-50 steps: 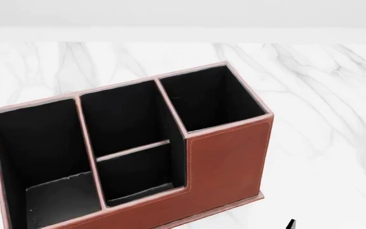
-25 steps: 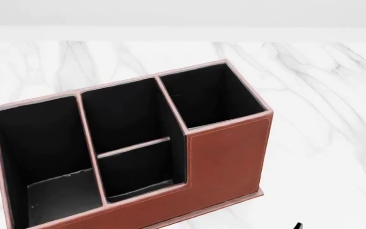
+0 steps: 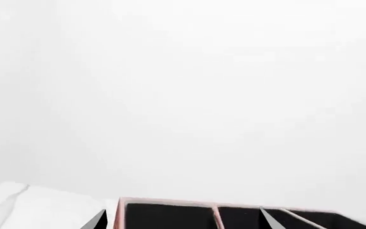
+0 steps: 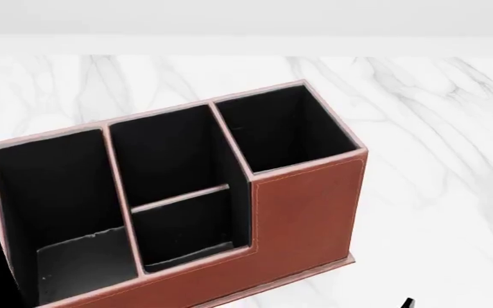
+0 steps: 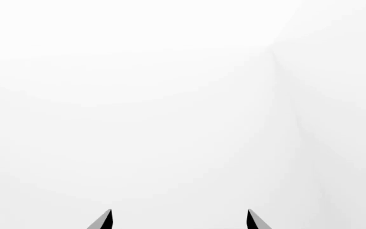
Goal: Pick up the book and place it in the back compartment of the caddy.
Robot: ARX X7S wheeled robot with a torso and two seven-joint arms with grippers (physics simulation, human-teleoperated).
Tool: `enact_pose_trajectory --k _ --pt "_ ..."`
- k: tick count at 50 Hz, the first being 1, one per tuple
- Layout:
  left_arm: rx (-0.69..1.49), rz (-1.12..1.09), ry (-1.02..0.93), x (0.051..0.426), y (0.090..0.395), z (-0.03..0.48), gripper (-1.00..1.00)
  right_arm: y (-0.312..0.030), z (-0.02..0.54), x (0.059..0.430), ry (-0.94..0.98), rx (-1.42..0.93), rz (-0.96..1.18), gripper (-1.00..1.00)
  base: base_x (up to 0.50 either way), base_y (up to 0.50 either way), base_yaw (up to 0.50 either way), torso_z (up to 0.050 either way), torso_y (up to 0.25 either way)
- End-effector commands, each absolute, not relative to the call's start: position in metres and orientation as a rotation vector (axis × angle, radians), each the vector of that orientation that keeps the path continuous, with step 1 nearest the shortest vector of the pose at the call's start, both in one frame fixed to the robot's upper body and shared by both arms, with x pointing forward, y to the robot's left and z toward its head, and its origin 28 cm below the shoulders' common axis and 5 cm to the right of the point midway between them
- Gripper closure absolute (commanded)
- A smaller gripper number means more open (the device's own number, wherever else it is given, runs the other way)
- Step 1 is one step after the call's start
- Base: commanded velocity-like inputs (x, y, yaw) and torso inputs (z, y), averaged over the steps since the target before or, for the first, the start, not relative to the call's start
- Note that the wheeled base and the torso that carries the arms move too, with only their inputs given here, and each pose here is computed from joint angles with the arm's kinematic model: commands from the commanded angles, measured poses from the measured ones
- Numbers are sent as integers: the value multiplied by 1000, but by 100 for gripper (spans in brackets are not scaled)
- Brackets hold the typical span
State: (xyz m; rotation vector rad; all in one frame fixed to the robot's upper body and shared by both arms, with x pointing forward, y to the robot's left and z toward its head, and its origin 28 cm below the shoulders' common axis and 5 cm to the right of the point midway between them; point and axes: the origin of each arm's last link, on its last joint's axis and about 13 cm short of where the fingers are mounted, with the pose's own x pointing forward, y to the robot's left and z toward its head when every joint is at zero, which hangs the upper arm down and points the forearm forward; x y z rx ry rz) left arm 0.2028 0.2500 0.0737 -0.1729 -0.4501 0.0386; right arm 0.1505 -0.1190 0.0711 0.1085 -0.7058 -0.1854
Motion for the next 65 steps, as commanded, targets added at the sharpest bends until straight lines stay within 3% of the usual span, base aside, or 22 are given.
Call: enact_pose_trajectory --k 1,14,44,65 --pt "-132 -73 -332 232 263 74 -100 -120 71 152 -702 110 -186 -100 0 0 0 0 0" --pt "-76 -446 -216 247 269 66 -100 -117 69 152 -697 110 -166 -100 0 0 0 0 0" --pt "-55 -700 -75 259 280 52 -100 -116 68 153 -695 108 -149 -100 0 0 0 0 0" --pt "-31 -917 26 249 268 41 -100 -115 65 157 -683 102 -146 -100 0 0 0 0 0"
